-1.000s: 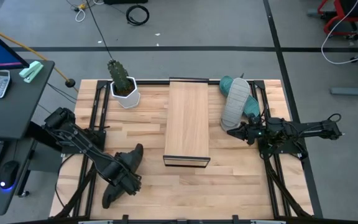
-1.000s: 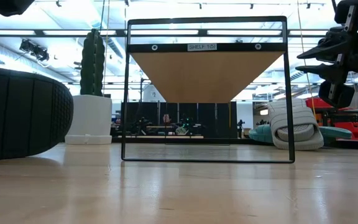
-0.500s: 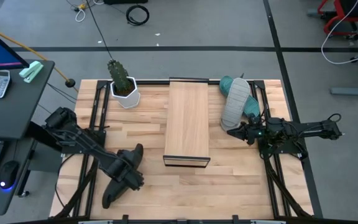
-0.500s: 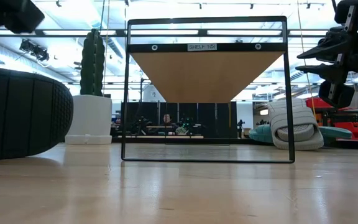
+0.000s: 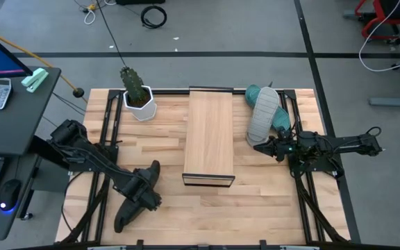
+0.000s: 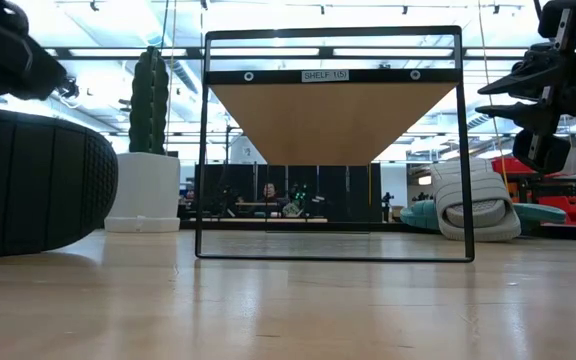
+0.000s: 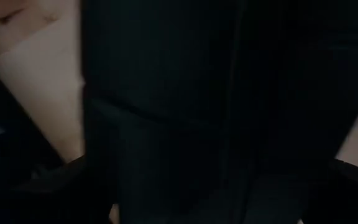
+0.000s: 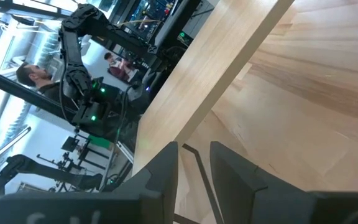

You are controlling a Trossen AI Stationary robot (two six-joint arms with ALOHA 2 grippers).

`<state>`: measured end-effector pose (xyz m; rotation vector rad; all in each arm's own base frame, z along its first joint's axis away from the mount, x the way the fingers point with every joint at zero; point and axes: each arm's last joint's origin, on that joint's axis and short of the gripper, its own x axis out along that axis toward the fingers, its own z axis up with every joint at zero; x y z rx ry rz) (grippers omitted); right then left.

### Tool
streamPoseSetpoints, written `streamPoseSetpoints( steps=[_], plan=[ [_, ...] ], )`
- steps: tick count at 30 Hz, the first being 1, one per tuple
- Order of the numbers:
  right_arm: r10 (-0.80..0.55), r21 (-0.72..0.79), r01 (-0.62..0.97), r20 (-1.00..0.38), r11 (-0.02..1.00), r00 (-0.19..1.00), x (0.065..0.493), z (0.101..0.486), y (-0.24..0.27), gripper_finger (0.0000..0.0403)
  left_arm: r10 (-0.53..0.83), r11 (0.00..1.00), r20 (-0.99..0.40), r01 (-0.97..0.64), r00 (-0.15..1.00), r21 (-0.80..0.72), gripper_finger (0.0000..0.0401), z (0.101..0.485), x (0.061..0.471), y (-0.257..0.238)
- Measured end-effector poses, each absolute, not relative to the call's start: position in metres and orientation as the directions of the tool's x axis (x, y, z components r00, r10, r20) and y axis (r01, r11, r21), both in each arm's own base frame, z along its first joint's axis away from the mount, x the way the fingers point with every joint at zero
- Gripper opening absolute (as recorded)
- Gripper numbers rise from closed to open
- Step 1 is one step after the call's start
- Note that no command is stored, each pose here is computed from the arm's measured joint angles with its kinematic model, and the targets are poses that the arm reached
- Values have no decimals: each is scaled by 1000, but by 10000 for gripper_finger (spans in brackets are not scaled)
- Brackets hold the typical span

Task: Pick and place slides into the shelf
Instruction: Put the black slides on the shelf

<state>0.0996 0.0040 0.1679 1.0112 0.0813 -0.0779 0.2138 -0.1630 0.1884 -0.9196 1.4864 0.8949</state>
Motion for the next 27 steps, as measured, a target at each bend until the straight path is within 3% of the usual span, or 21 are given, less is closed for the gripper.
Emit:
streamPoseSetpoints(
  steps=[6, 17, 20, 27],
  plan=[
    [-28, 843, 103, -105, 529, 994, 100, 168, 4, 101, -74, 403, -994, -915, -74, 38, 375, 187, 214, -163],
    [-28, 842, 103, -105, 529, 994, 100, 168, 4, 99, -78, 405, -995, -914, -69, 31, 235, 188, 215, -162],
    [-28, 842, 103, -105, 529, 994, 100, 168, 4, 99, -79, 402, -995, -915, -66, 29, 229, 191, 216, -163],
    [-28, 842, 103, -105, 530, 994, 100, 168, 4, 99, -27, 398, -999, -917, -28, 15, 258, 226, 225, -164]
  ],
)
